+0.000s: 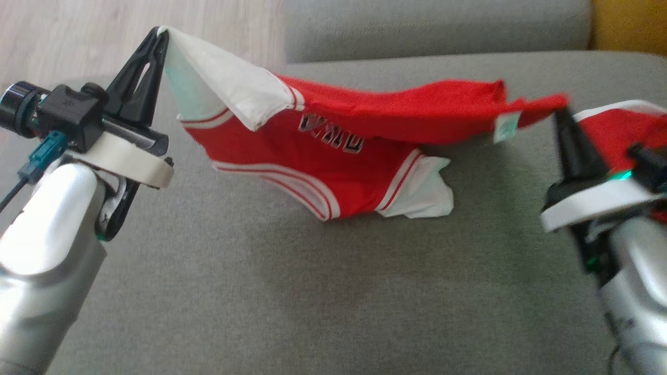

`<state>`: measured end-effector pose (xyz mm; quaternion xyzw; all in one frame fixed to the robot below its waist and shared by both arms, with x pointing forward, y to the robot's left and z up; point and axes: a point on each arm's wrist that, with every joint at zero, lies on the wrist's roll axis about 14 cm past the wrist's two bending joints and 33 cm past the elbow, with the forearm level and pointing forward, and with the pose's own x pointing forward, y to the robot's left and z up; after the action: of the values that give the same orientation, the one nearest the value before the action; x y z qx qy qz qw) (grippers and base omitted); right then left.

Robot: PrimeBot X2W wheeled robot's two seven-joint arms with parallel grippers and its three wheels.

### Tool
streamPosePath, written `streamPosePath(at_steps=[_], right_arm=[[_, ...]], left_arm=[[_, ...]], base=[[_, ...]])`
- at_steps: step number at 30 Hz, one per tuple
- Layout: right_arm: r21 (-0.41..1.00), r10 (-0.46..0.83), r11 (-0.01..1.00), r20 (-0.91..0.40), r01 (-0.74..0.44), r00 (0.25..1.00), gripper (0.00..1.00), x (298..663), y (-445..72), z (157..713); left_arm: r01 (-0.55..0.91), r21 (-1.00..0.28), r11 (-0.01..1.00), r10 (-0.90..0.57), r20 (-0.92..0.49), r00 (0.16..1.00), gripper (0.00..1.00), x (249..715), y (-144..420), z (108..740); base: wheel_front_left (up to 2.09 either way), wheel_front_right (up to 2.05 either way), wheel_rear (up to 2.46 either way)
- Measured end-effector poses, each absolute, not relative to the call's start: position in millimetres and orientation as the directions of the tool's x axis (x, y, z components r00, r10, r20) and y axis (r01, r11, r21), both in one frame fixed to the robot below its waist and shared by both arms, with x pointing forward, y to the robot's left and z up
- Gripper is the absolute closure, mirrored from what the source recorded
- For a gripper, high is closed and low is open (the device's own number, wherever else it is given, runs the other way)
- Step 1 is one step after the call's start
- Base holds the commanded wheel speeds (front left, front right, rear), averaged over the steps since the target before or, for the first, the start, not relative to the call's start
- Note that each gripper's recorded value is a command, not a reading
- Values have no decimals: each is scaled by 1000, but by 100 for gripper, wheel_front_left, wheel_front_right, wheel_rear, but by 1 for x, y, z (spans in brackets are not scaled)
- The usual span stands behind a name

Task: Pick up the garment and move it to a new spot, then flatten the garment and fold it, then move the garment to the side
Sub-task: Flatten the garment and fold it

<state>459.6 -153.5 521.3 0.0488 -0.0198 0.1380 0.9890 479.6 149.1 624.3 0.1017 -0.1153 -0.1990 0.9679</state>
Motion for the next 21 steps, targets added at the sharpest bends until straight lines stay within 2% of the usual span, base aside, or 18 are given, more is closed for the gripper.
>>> streamPosePath(at_steps=[5, 11, 16, 21], right_arm=[[-16, 231, 972, 229, -234, 945, 100, 462, -191, 615], [-109, 184, 982, 415, -152, 891, 100, 441, -228, 723], [-149, 160, 984, 484, -99, 860, 100, 430, -243, 776], [-152, 148, 985, 502, -82, 852, 100, 438, -245, 803]], left_arm=[[368, 314, 875, -451, 254, 856, 100, 459, 140, 657], [357, 383, 852, -495, 368, 787, 100, 433, 132, 712], [307, 443, 842, -513, 484, 709, 100, 420, 128, 782], [302, 457, 837, -529, 533, 661, 100, 424, 122, 832]], base=[[0, 0, 0], [0, 0, 0], [0, 0, 0], [0, 0, 0]])
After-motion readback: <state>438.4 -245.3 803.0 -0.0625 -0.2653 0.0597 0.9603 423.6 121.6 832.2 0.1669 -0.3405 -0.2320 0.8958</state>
